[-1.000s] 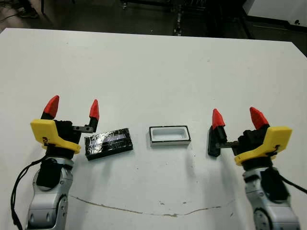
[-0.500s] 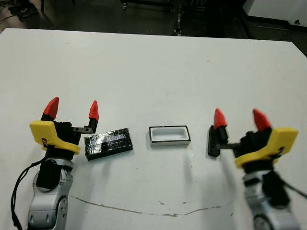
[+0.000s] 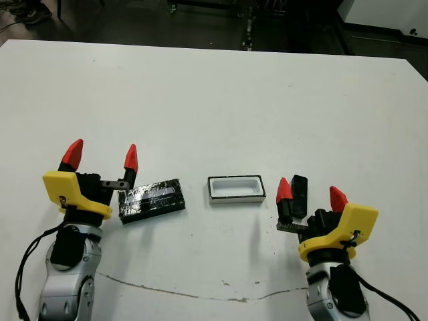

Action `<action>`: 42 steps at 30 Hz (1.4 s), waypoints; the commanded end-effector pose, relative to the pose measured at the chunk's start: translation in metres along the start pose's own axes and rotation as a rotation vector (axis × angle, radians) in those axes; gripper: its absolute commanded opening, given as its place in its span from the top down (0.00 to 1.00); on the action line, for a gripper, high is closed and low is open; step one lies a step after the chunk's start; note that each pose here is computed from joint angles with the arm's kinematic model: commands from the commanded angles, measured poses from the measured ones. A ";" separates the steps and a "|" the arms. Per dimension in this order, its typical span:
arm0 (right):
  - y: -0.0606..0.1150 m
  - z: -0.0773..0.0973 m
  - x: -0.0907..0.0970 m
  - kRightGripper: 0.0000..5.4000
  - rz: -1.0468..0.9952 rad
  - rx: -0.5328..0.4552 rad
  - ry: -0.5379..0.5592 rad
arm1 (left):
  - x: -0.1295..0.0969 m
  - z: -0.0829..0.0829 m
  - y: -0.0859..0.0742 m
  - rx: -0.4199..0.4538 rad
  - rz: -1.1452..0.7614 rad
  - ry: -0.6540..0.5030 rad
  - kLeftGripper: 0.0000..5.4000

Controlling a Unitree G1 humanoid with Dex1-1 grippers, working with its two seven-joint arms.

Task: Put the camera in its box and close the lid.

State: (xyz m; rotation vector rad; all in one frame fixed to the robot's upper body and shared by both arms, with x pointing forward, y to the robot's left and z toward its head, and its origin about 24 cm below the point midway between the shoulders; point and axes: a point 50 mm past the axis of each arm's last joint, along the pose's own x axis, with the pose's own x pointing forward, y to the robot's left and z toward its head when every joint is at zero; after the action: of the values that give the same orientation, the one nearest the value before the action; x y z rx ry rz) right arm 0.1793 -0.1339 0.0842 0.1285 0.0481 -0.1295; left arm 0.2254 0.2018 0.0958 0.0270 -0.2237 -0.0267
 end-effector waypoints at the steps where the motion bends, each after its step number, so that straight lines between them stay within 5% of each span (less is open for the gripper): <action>1: 0.001 -0.010 -0.002 0.00 -0.055 -0.015 0.051 | -0.002 -0.002 0.001 0.001 -0.002 0.020 0.01; 42: 0.007 -0.029 0.001 0.00 -0.090 -0.052 0.190 | -0.002 -0.002 0.002 -0.005 -0.024 0.023 0.01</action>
State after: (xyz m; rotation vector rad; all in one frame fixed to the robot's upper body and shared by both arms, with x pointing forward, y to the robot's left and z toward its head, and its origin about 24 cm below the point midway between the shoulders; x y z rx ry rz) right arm 0.1783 -0.1287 0.0559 0.0446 0.2317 -0.1887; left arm 0.2250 0.2018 0.0957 0.0179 -0.2231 -0.0428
